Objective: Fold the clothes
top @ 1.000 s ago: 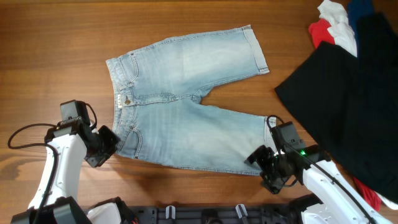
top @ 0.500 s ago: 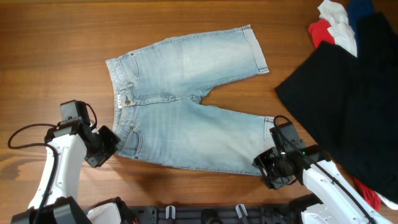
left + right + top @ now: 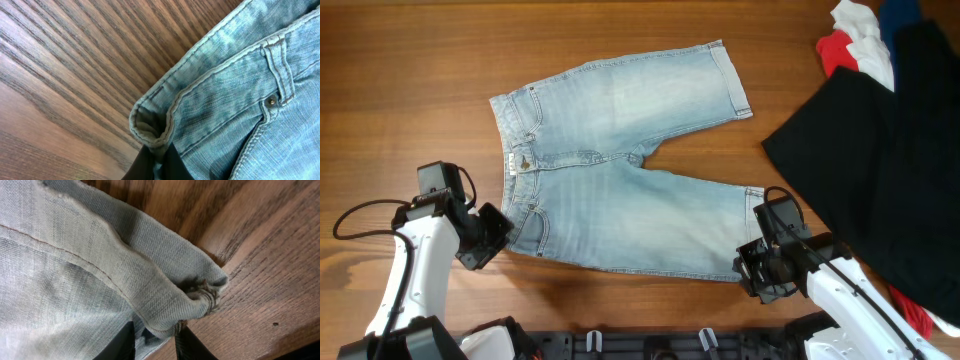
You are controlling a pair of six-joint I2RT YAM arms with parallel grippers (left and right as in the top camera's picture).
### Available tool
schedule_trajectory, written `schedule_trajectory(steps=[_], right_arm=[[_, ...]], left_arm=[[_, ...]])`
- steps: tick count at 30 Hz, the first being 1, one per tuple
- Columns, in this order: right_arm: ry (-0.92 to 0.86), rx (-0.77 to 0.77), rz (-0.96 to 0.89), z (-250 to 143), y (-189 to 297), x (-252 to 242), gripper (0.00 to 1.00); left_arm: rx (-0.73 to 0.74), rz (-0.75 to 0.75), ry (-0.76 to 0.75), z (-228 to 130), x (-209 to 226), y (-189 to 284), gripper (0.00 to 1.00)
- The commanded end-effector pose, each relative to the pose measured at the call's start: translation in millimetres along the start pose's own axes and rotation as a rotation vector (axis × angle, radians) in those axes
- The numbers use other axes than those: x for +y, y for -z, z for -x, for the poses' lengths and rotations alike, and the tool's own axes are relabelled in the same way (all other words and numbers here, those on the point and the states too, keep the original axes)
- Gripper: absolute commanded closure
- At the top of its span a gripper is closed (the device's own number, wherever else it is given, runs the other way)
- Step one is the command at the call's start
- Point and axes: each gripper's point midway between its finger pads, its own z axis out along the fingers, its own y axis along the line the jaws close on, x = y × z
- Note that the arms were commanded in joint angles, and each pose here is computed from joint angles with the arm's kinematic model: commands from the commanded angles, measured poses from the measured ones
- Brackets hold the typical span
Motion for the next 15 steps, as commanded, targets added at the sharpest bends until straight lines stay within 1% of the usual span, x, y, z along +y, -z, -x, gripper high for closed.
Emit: schedule_trajectory(steps=[1, 2, 3, 4, 7, 10, 12, 15], right_arm=[[-0.021, -0.03, -0.016, 5, -3, -2, 0.76], [-0.021, -0.029, -0.019, 5, -4, -3, 0.8], [-0.022, -0.028, -0.02, 5, -4, -2, 0.89], [-0.021, -0.023, -0.021, 5, -5, -1, 0.96], [0.022, -0.023, -0.001, 5, -6, 4, 0.96], [0.111, -0.037, 0.022, 7, -2, 12, 0.96], [0.145, -0.069, 0.013, 11, 4, 14, 0.96], [0.175, -0.146, -0.012, 21, 22, 16, 0.96]], left_arm=[[0.004, -0.009, 0.001, -4, 0, 1, 0.96], [0.005, -0.011, 0.001, -5, 0, 1, 0.96], [0.007, -0.011, 0.001, -5, 0, 1, 0.96], [0.009, -0.015, 0.001, -6, -1, 2, 0.96], [0.008, -0.019, 0.0, -5, -2, 2, 0.96], [-0.004, -0.026, -0.002, -4, -3, 7, 0.96], [-0.019, -0.033, -0.005, -3, -5, 15, 0.96], [-0.082, -0.069, -0.016, 5, -13, 35, 0.96]])
